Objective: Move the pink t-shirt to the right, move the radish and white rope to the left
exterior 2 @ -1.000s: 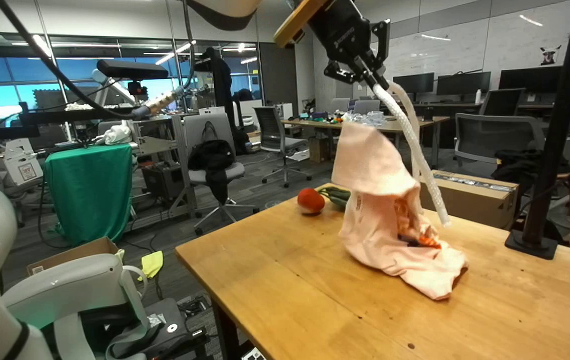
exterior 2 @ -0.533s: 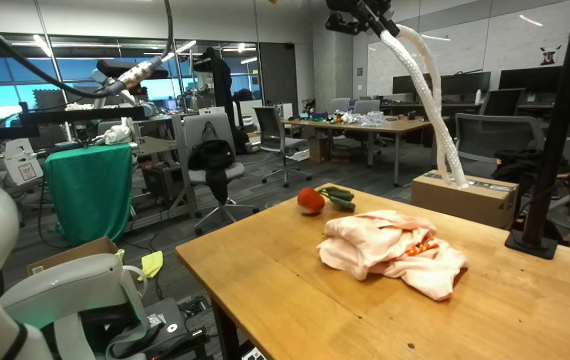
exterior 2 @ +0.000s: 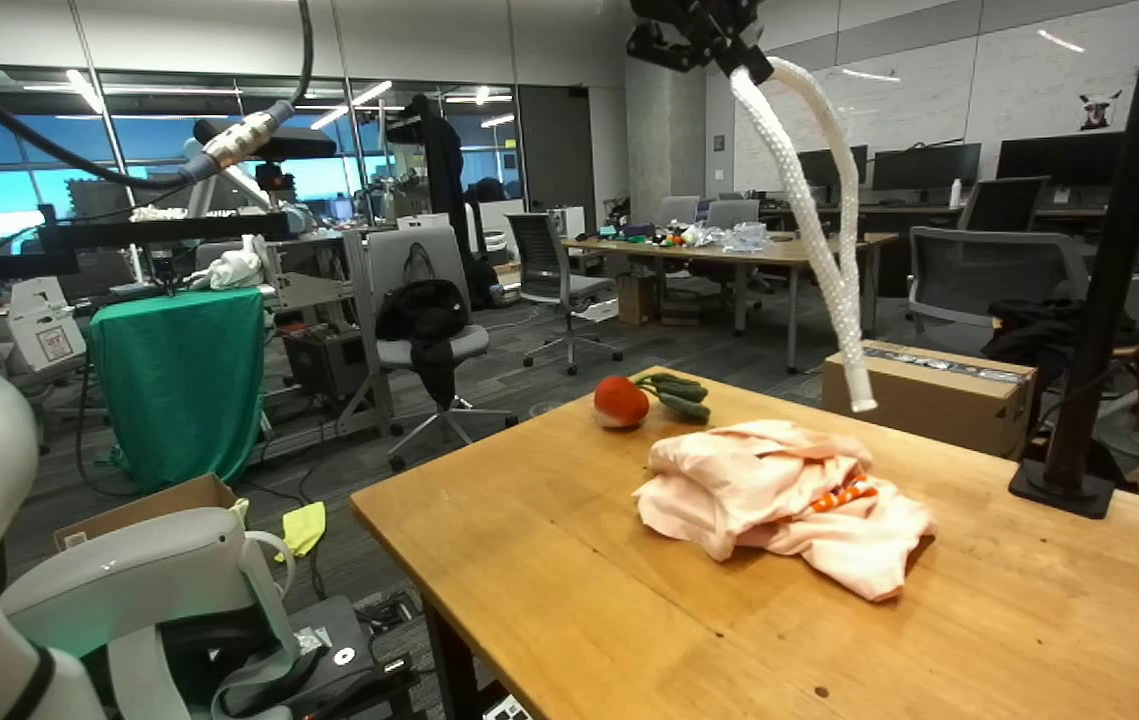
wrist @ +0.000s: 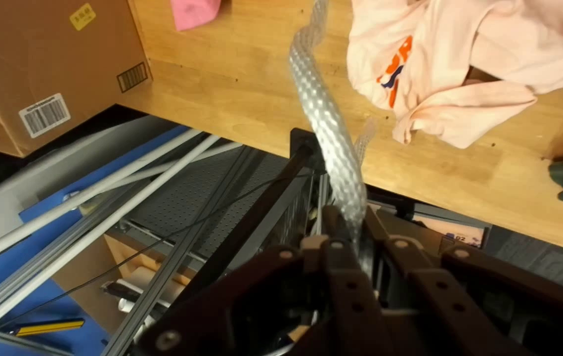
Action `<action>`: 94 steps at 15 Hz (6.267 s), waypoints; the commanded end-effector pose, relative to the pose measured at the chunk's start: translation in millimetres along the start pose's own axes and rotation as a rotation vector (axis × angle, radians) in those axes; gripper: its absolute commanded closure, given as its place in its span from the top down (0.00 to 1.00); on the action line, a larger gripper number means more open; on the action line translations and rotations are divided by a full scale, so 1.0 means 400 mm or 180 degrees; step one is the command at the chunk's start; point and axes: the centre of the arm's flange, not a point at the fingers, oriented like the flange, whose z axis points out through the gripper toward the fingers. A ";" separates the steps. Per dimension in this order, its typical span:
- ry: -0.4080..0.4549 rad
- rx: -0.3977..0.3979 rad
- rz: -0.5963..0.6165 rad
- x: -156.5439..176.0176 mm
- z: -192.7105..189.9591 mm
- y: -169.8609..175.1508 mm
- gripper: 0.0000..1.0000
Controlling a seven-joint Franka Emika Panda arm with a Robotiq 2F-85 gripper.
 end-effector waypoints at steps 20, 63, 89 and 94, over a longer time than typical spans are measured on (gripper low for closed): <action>-0.0628 0.1448 -0.0861 -0.220 -0.034 -0.169 0.08; -0.0029 0.3219 -0.1979 -0.104 -0.036 -0.549 0.08; -0.0807 0.3969 -0.0887 -0.304 0.204 -0.448 0.08; -0.0895 0.3894 -0.0549 -0.340 0.260 -0.417 0.08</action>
